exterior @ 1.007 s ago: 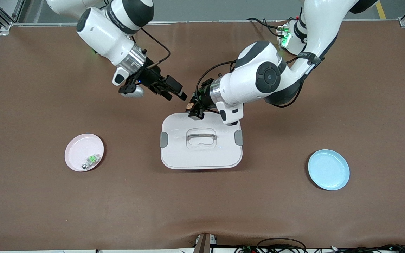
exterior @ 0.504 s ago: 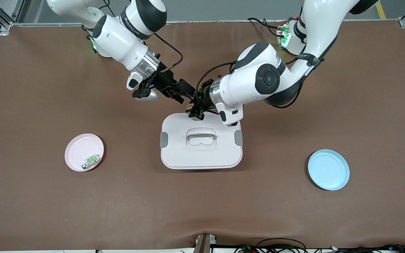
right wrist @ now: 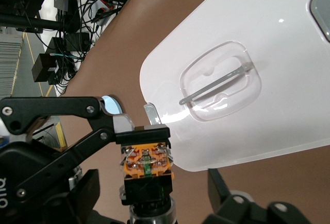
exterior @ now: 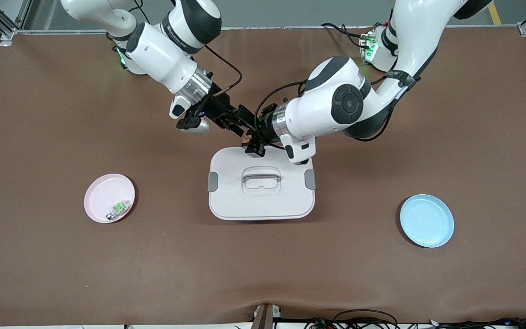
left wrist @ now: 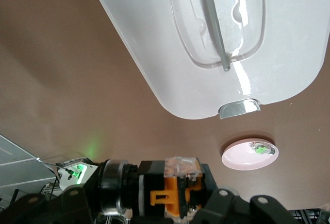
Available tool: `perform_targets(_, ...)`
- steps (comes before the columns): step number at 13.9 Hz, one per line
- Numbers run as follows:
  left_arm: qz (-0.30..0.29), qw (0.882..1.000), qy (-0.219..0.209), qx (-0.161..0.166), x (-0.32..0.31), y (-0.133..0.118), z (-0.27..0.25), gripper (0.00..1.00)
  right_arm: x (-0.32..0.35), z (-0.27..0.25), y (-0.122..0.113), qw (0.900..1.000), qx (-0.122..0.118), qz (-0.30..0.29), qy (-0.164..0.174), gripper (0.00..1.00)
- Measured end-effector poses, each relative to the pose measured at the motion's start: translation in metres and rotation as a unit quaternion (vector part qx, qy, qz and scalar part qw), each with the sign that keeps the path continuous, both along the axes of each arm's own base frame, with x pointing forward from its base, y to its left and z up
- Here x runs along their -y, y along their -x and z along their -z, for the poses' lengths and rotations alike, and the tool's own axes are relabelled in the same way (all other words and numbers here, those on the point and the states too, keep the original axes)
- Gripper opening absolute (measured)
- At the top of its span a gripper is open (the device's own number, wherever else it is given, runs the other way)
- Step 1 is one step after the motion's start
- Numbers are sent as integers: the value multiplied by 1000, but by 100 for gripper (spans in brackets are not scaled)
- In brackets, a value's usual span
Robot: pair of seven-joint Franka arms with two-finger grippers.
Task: Transfer orange switch to right arm and place
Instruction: 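Close the right gripper on the switch and open the left gripper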
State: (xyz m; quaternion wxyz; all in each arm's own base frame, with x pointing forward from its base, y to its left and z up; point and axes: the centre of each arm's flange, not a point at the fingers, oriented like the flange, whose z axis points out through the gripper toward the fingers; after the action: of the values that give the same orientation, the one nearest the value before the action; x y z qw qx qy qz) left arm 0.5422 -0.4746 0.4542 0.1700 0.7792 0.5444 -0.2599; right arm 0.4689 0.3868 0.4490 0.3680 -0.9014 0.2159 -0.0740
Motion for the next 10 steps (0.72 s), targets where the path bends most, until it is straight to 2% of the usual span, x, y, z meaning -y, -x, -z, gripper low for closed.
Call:
perform_targets(1, 0, 1000, 0, 0, 0, 0, 0, 72, 0, -1, 0, 1000, 1, 0, 0, 74)
perform_targets(4, -1, 1000, 0, 0, 0, -1, 0, 72, -1, -3, -1, 1000, 1, 1, -2, 43)
perform_targets(10, -2, 1000, 1, 1, 0, -1, 0, 72, -1, -3, -1, 1000, 0, 3, -3, 42)
